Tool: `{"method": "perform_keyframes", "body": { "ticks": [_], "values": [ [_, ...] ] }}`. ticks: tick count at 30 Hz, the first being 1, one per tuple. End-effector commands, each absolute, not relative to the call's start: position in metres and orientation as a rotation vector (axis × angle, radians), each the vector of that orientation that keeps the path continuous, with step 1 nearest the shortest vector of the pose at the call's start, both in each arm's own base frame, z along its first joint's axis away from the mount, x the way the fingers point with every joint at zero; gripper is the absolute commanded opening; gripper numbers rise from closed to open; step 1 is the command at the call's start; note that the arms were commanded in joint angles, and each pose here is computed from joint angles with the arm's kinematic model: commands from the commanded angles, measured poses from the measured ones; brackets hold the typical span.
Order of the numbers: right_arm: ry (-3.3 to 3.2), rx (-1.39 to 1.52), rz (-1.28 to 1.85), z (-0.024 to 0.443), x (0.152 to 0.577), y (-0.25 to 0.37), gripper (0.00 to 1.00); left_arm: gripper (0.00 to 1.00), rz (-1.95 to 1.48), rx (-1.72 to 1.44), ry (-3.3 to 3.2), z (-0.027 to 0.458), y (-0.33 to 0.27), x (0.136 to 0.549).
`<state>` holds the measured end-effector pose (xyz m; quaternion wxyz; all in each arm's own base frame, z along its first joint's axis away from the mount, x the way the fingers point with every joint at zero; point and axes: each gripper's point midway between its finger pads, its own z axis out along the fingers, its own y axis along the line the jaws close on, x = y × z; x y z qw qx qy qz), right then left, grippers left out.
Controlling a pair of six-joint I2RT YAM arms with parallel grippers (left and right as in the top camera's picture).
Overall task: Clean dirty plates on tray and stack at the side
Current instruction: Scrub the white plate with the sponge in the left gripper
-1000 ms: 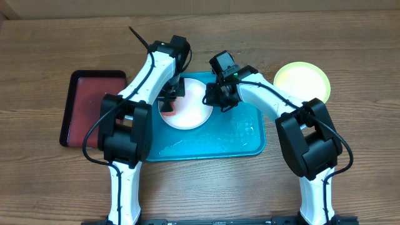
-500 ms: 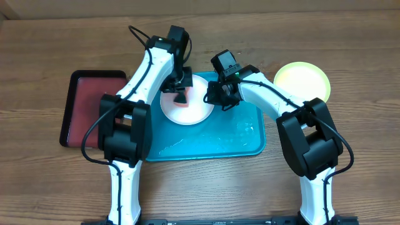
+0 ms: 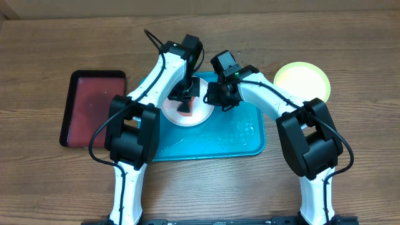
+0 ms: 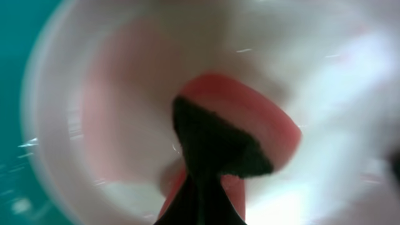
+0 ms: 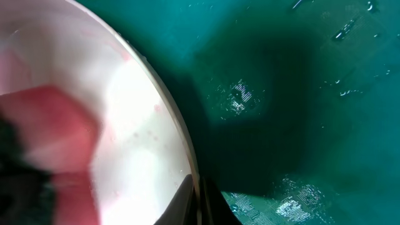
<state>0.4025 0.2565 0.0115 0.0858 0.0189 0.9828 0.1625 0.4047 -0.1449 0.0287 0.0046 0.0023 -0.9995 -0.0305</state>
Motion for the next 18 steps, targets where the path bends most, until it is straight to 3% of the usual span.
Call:
{"method": "perform_keyframes", "body": {
  "ticks": [1,6,14,18],
  "values": [
    [2.943,0.035,0.455,0.006,0.401,0.250,0.04,0.04,-0.571,0.006,-3.132,0.033,-0.086,0.415],
    [2.943,0.024,0.452,0.005,0.401,0.250,0.04,0.04,-0.483,0.135,-3.183,0.042,-0.085,0.429],
    [2.930,0.000,0.464,0.006,0.400,0.258,0.04,0.04,0.269,0.035,-3.167,0.030,-0.176,0.430],
    [2.928,-0.014,0.467,0.007,0.399,0.262,0.04,0.04,0.347,-0.029,-3.120,0.026,-0.200,0.416]
  ]
}}
